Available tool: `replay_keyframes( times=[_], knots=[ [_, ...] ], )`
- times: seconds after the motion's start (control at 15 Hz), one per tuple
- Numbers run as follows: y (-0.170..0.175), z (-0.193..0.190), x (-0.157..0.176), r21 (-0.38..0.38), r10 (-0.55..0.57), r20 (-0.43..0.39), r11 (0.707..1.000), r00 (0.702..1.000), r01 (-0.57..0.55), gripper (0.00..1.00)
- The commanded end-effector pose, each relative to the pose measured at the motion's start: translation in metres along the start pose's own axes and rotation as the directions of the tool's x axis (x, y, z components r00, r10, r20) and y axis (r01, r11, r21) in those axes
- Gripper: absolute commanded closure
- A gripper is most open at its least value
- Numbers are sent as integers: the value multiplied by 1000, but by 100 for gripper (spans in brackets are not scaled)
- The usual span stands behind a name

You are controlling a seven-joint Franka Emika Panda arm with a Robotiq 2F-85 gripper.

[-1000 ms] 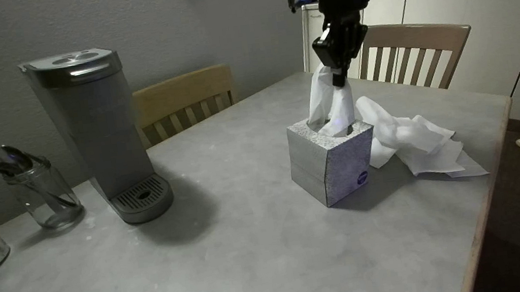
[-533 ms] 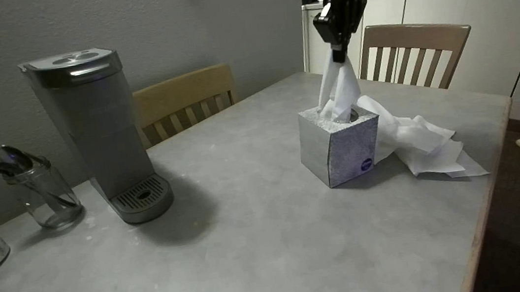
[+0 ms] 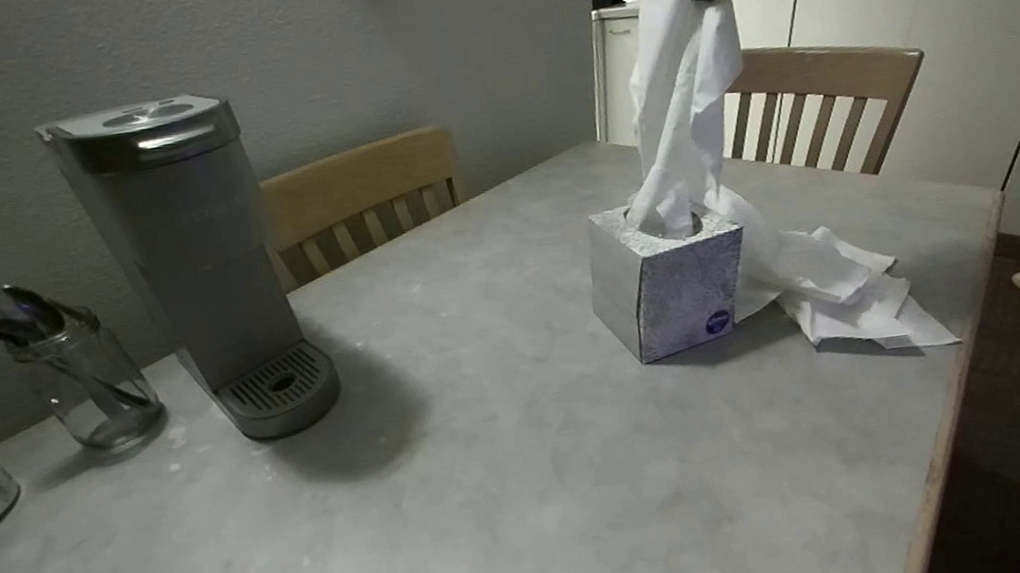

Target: Remove one of the tissues from the box and place it on the table

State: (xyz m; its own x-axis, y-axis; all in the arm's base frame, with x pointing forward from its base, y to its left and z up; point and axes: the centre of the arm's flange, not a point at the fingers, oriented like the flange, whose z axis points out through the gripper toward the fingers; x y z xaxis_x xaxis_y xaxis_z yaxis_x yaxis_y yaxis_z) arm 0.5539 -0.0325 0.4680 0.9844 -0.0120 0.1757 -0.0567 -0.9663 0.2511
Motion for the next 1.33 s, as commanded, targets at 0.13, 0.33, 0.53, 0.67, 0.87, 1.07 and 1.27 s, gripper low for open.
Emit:
replay_keyframes(
  times=[0.13,0.33,0.53,0.67,0.87,1.07,1.27],
  knots=[
    [49,-37,-18,-95,11,-33,995,999,-14,100],
    [75,-38,-27,-124,32,-32,992,999,-36,100],
    [101,-17,-41,-127,52,-1,991,999,-52,100],
    [115,12,-58,-115,82,47,990,996,-76,100],
    [126,62,-85,-92,122,125,990,985,-111,100],
    [125,109,-109,-58,134,169,990,977,-126,100],
    [119,142,-116,-25,122,154,993,981,-119,100]
  ],
)
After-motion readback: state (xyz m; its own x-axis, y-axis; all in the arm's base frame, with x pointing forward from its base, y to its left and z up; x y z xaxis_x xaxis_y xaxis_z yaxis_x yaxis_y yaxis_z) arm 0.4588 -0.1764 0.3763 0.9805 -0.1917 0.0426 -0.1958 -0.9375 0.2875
